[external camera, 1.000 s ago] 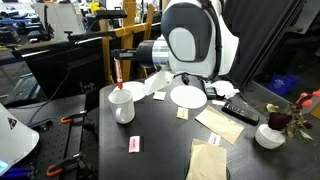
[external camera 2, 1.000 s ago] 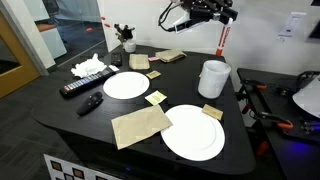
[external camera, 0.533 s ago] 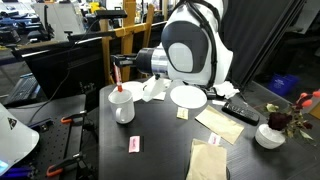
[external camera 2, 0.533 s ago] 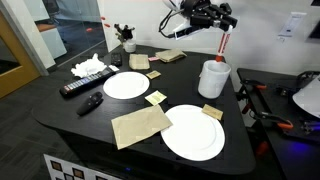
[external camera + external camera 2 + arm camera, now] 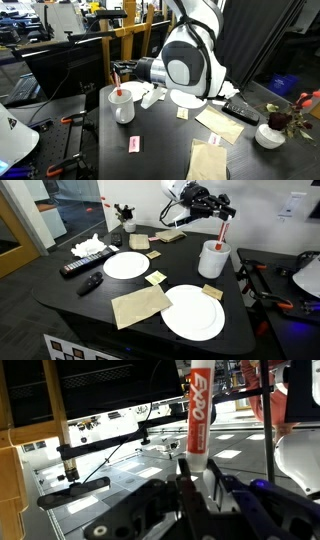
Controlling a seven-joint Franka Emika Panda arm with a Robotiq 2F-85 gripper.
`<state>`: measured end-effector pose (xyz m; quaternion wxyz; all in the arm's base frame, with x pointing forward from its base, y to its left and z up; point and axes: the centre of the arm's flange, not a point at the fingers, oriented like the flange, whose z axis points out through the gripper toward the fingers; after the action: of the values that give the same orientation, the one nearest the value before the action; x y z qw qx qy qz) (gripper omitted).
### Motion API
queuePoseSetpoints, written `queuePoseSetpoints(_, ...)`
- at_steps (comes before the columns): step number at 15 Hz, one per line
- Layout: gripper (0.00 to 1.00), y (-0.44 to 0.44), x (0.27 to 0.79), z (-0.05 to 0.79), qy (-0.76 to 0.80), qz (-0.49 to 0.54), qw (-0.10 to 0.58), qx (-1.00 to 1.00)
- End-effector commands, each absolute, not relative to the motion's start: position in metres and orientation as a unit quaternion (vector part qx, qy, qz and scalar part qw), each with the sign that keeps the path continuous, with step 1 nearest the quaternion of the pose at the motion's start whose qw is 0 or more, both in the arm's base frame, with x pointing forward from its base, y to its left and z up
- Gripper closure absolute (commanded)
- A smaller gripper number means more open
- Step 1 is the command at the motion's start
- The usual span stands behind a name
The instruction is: Put the marker in the mug
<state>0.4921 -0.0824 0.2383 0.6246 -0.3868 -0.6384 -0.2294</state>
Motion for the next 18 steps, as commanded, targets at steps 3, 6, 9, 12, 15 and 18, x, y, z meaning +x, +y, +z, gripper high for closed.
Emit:
queuePoseSetpoints(3, 0.95, -0.079, 0.492, 0.222, -0.647, -0.229, 0.619, -0.382)
queuePoseSetpoints(6, 0.95, -0.079, 0.491, 0.212, -0.644, -0.228, 0.619, -0.387)
queuePoseSetpoints(9, 0.52, -0.078, 0.491, 0.207, -0.644, -0.22, 0.618, -0.395)
queuePoseSetpoints(12, 0.31, -0.075, 0.493, 0.209, -0.647, -0.213, 0.617, -0.395)
queuePoseSetpoints(15, 0.09, -0.068, 0.495, 0.218, -0.65, -0.204, 0.614, -0.399)
queuePoseSetpoints(18, 0.0, -0.057, 0.497, 0.238, -0.651, -0.187, 0.61, -0.411)
